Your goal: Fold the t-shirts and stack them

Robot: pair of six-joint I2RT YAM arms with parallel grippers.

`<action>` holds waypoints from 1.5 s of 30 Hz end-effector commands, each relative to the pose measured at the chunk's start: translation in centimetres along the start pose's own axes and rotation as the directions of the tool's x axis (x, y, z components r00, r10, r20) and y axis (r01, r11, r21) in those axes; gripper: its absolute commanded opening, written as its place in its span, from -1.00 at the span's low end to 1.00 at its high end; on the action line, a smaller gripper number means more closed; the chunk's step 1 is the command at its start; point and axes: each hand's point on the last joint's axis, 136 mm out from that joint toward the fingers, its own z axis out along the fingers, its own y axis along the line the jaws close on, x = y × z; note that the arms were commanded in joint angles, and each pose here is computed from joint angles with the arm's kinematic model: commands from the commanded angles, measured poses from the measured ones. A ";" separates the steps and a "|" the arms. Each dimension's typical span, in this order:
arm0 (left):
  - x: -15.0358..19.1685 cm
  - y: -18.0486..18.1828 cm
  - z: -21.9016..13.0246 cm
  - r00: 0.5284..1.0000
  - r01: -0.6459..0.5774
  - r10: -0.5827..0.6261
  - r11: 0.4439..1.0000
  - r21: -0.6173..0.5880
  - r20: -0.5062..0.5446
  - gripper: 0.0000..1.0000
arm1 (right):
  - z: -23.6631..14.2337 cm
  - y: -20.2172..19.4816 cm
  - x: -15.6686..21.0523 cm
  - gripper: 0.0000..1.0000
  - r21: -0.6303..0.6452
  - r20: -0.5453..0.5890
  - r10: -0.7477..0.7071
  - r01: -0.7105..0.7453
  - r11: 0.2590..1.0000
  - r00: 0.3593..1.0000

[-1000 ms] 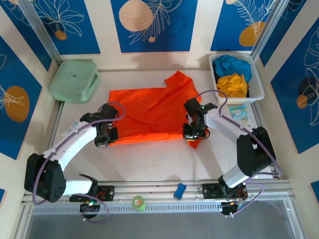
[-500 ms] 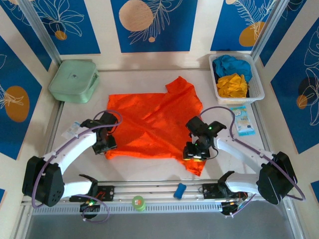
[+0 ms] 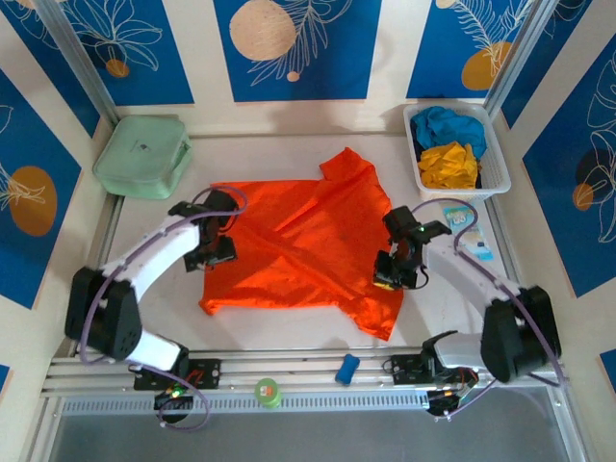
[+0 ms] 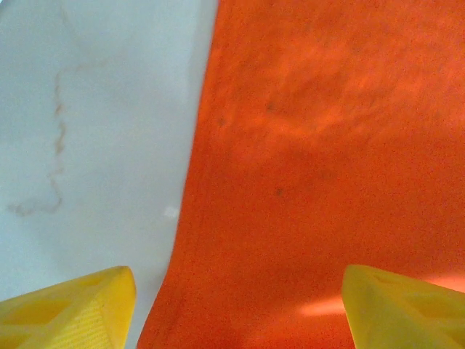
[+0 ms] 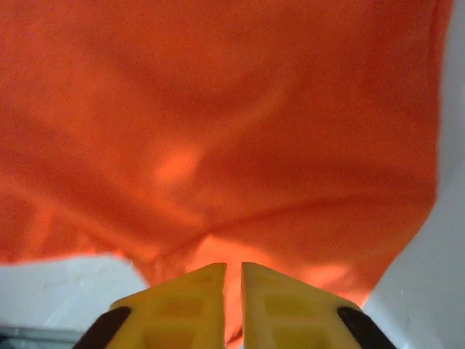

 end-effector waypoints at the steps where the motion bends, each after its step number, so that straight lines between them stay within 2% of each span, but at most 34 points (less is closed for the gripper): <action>1: -3.5 -2.1 1.7 0.998 -0.042 0.043 0.999 -0.026 0.043 0.48 | 1.0 0.3 -4.0 -1.00 0.018 0.039 -0.004 0.003 1.000 0.999; 6: -6.4 -4.0 6.3 0.999 -0.044 0.044 0.997 -0.055 0.002 0.37 | 3.3 -0.4 -8.6 -1.00 0.097 0.022 0.024 -0.026 0.995 0.999; 10: -8.4 -4.4 8.2 1.000 -0.024 0.023 0.998 -0.055 -0.013 0.36 | 4.6 -2.8 -10.2 -1.00 0.161 0.000 0.091 -0.090 0.983 0.996; 16: -10.2 -7.3 11.3 0.995 -0.080 0.079 0.997 -0.018 -0.065 0.31 | 4.8 -5.8 -11.7 -1.00 0.172 -0.007 0.178 -0.174 0.970 0.984; 20: -10.7 -8.4 12.5 0.991 -0.097 0.095 0.995 -0.010 -0.090 0.28 | 4.4 -5.8 -13.2 -1.00 0.160 -0.006 0.191 -0.188 0.969 0.982; 24: -10.7 -8.0 10.3 0.995 -0.083 0.084 0.996 0.014 -0.059 0.30 | 3.1 -3.8 -14.1 -1.00 0.139 0.020 0.117 -0.119 0.983 0.993; 27: -10.7 -7.7 6.6 0.996 -0.086 0.087 0.994 0.061 -0.016 0.49 | 1.1 -1.9 -14.9 -0.98 0.127 0.052 0.038 -0.045 0.991 0.998; 30: -11.0 -7.0 2.3 0.994 -0.105 0.102 0.992 0.076 0.039 0.66 | -1.3 0.3 -15.8 -0.82 0.106 0.096 -0.044 0.034 0.994 0.994; 32: -10.7 -6.6 0.3 0.992 -0.116 0.111 0.990 0.083 0.056 0.70 | -2.2 1.5 -16.0 -0.80 0.093 0.103 -0.086 0.076 0.993 0.991; 34: -9.6 -6.2 -0.9 0.991 -0.127 0.122 0.988 0.085 0.055 0.70 | -2.4 2.3 -15.6 -0.83 0.084 0.092 -0.109 0.101 0.991 0.990; 36: -7.7 -5.8 -0.6 0.990 -0.139 0.137 0.987 0.076 0.032 0.67 | -2.0 3.0 -14.4 -0.94 0.068 0.064 -0.119 0.115 0.991 0.991; 37: -6.6 -5.6 0.0 0.990 -0.142 0.141 0.987 0.071 0.017 0.62 | -1.6 3.3 -13.5 -1.00 0.062 0.045 -0.118 0.116 0.991 0.992; 45: 1.3 -6.1 5.6 0.980 -0.164 0.171 0.984 0.073 -0.106 0.39 | 2.3 4.1 -4.6 -1.00 0.060 -0.076 -0.117 0.122 0.991 0.990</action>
